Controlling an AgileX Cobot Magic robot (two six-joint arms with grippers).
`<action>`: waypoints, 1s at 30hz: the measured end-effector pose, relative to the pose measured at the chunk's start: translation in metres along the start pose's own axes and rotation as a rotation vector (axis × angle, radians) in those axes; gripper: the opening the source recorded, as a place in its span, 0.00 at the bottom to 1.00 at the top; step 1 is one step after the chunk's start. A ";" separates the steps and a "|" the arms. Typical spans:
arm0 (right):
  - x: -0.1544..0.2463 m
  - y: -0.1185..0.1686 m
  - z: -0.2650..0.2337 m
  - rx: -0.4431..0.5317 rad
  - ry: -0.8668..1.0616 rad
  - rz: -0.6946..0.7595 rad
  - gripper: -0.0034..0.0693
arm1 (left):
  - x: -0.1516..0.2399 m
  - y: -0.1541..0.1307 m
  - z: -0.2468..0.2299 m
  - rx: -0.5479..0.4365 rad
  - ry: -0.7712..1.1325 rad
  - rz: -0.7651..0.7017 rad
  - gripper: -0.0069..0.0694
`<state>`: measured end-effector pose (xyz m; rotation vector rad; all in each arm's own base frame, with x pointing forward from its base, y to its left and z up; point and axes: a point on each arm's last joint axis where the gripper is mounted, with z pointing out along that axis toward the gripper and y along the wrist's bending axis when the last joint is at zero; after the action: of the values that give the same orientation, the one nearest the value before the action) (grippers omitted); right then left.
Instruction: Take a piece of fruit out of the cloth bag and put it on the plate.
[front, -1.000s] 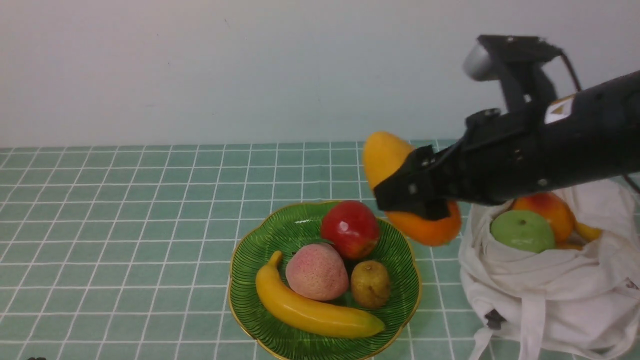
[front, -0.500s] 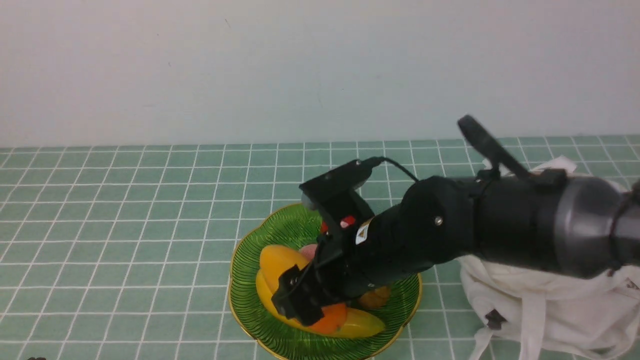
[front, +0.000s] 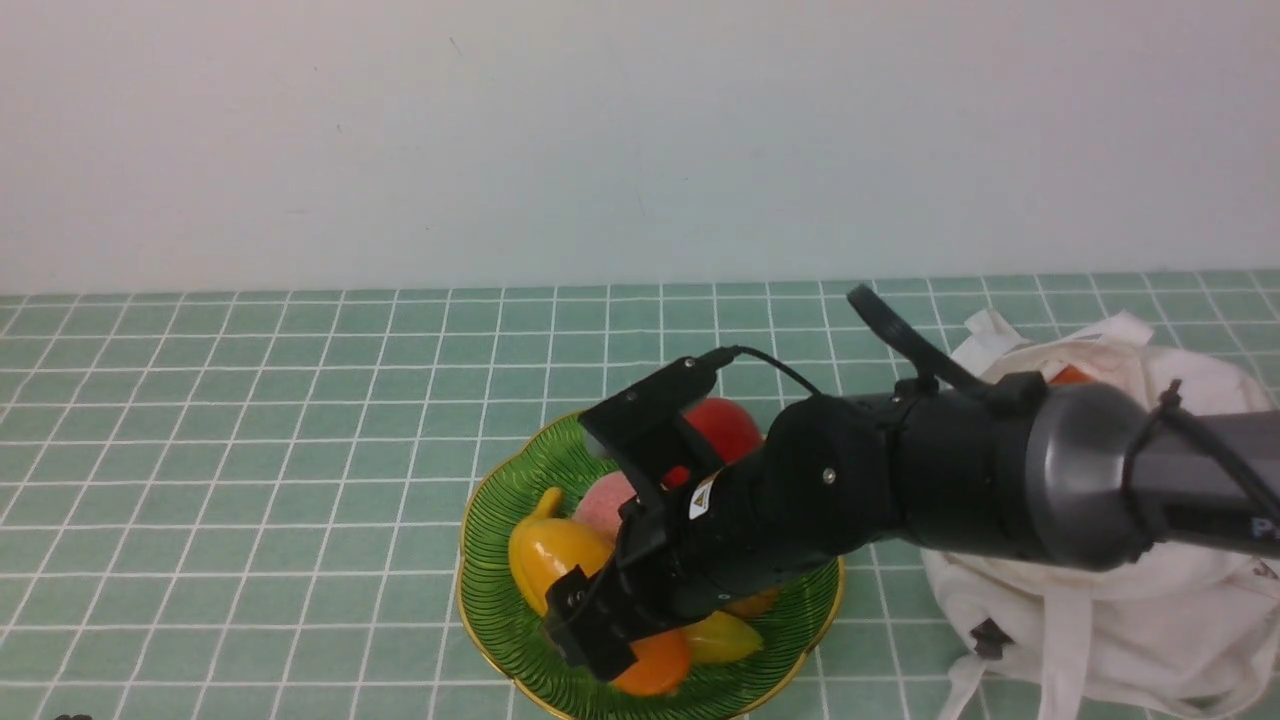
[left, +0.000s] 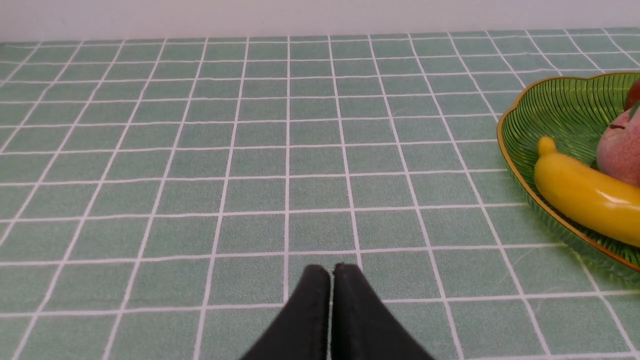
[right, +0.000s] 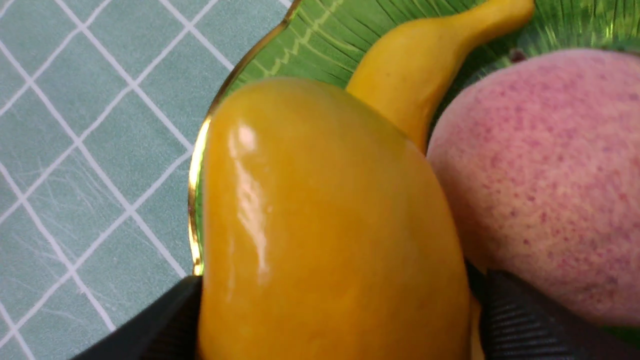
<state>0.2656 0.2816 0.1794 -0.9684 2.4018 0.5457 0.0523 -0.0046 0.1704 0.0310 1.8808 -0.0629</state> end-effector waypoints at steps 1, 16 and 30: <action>0.000 0.000 0.000 0.000 0.001 0.000 0.98 | 0.000 0.000 0.000 0.000 0.000 0.000 0.08; -0.019 0.007 -0.043 0.014 -0.121 -0.067 0.99 | 0.000 0.000 0.000 0.000 0.000 0.000 0.08; -0.033 -0.017 -0.205 0.145 -0.433 -0.005 0.72 | 0.000 0.000 0.000 0.000 0.000 0.000 0.08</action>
<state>0.2393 0.1799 0.3590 -0.7089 2.0199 0.5114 0.0523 -0.0046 0.1704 0.0310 1.8808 -0.0629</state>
